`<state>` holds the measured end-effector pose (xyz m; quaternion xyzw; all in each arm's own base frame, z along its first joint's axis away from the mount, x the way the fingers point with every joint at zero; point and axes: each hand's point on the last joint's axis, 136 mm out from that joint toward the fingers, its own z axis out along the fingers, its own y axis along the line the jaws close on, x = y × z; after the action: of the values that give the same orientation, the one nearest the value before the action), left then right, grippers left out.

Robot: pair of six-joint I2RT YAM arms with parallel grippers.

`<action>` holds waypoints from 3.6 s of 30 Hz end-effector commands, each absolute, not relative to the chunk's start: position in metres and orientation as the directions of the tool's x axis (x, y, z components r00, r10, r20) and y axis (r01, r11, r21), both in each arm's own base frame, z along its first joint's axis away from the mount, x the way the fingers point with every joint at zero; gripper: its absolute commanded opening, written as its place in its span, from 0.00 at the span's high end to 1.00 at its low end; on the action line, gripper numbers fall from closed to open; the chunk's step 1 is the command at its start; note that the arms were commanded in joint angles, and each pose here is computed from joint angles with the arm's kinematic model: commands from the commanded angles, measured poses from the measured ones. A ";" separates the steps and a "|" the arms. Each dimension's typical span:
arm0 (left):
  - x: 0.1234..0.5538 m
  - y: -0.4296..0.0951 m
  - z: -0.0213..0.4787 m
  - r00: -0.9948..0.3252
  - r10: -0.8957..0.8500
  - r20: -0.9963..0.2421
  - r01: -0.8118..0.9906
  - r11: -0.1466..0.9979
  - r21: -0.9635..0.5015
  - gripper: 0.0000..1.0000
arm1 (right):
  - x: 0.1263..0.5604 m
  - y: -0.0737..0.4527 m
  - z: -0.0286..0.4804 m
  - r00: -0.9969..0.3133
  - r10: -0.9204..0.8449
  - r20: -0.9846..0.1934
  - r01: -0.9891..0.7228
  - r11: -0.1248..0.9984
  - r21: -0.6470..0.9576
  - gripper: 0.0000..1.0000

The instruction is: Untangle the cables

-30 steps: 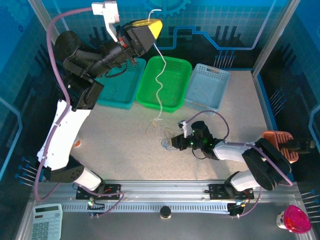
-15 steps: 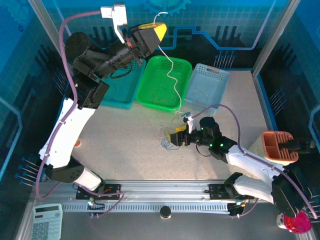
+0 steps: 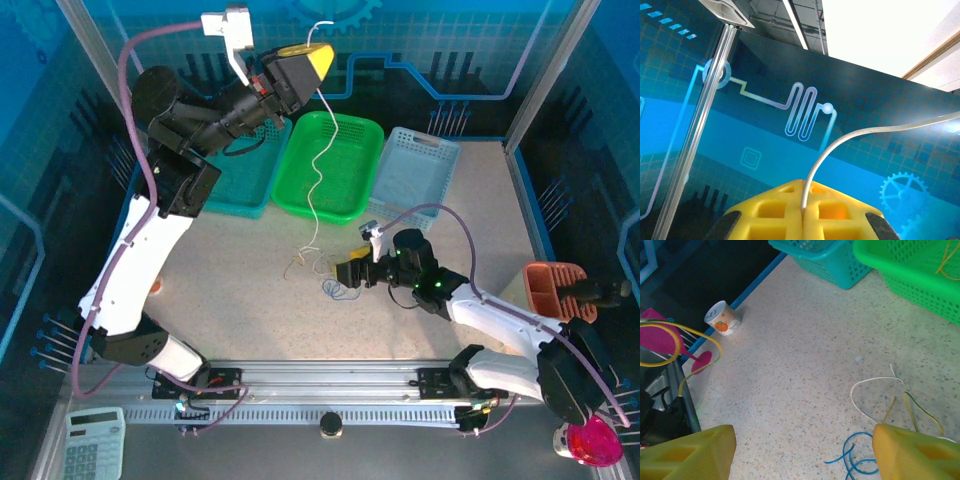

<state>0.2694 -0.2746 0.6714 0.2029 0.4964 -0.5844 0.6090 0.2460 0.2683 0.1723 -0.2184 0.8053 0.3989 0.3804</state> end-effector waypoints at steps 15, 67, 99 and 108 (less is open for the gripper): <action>0.256 -0.272 0.689 -0.156 -0.569 -0.807 0.928 0.196 -0.318 1.00 | 0.260 0.297 0.191 -0.535 0.011 -0.845 -0.693 0.566 0.447 0.23; 0.242 -0.275 0.698 -0.155 -0.592 -0.791 0.935 0.172 -0.311 1.00 | 0.234 0.300 0.231 -0.472 -0.021 -0.881 -0.804 0.421 0.420 0.22; 0.235 -0.274 0.711 -0.110 -0.609 -0.786 0.940 0.193 -0.282 1.00 | 0.291 0.293 0.199 -0.465 0.074 -0.882 -0.666 0.627 0.404 1.00; 0.229 -0.262 0.721 -0.024 -0.603 -0.798 0.938 0.262 -0.227 1.00 | 0.295 0.247 0.134 -0.577 0.062 -0.814 -0.501 0.760 0.413 1.00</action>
<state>0.2448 -0.2775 0.6991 0.1931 0.4554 -0.5915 0.6368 0.2919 0.2688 0.1595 -0.1676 0.8012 0.3528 0.4534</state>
